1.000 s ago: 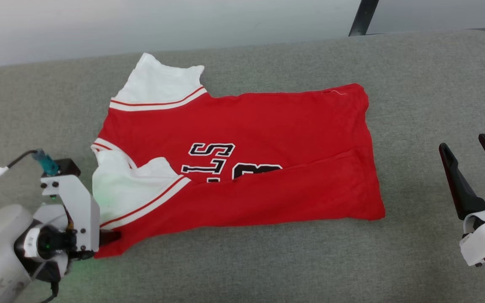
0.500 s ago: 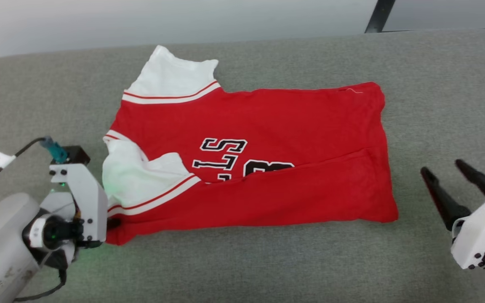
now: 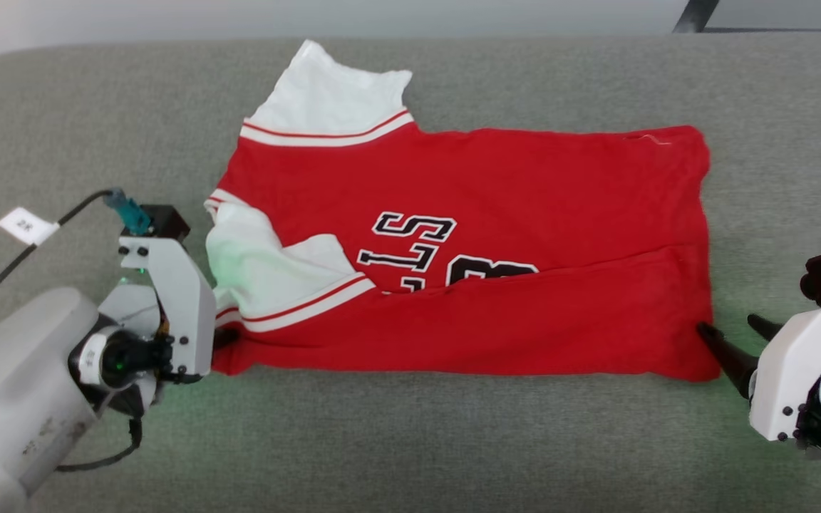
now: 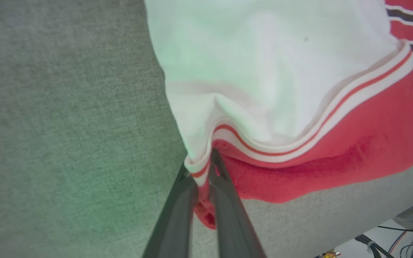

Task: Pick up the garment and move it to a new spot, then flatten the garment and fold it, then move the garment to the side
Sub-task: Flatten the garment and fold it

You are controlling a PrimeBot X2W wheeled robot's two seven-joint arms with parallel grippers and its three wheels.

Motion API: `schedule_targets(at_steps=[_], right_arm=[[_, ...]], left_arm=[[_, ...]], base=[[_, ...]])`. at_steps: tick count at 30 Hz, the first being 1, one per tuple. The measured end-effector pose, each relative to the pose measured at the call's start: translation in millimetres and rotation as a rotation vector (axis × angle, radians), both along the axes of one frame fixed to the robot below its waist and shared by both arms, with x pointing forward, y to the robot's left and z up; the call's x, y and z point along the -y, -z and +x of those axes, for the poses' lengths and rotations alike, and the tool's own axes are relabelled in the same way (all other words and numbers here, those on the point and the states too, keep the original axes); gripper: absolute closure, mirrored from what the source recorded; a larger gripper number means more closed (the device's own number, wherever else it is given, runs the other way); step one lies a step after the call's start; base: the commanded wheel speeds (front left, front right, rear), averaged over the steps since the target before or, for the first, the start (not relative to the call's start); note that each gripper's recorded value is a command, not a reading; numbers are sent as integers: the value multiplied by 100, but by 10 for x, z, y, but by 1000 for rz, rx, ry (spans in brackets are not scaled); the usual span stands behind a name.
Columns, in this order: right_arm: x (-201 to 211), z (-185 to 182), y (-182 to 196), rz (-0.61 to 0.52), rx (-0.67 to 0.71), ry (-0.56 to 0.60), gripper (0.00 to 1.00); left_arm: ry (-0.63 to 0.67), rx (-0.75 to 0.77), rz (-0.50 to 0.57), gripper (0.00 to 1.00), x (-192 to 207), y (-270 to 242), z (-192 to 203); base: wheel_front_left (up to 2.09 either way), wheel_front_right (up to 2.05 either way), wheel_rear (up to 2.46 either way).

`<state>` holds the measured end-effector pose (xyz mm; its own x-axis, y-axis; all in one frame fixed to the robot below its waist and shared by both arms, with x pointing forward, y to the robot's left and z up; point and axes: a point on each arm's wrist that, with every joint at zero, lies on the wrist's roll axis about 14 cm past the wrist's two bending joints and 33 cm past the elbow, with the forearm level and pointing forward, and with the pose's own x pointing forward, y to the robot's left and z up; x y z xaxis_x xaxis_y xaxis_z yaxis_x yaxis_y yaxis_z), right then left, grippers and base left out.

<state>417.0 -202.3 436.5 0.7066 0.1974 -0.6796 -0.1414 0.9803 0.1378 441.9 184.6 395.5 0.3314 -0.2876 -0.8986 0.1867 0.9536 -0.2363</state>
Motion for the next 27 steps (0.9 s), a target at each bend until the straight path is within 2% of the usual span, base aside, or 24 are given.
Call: schedule_targets(at_steps=[8, 9, 10, 11, 12, 22, 27], right_arm=[[-188, 27, 385, 61, -151, -15, 0], [-201, 30, 417, 62, -168, -19, 4], [-208, 30, 445, 59, -183, -23, 51], [-212, 36, 463, 54, -193, -29, 78], [-225, 42, 474, 52, -201, -36, 100], [-206, 48, 450, 51, -216, -46, 100], [-145, -33, 392, 40, -220, -45, 100]], left_arm=[[-8, -5, -11, 100, -19, 76, 56], [-9, -4, -13, 100, -21, 82, 63], [-10, -5, -14, 100, -24, 87, 68], [-12, -5, -15, 100, -28, 91, 71], [-14, -5, -16, 100, -29, 96, 72], [-31, -3, -27, 100, -57, 42, 27], [-41, -37, -13, 100, -135, 0, -128]], base=[[0, 0, 0], [0, 0, 0], [0, 0, 0], [0, 0, 0], [0, 0, 0], [0, 0, 0], [0, 0, 0]])
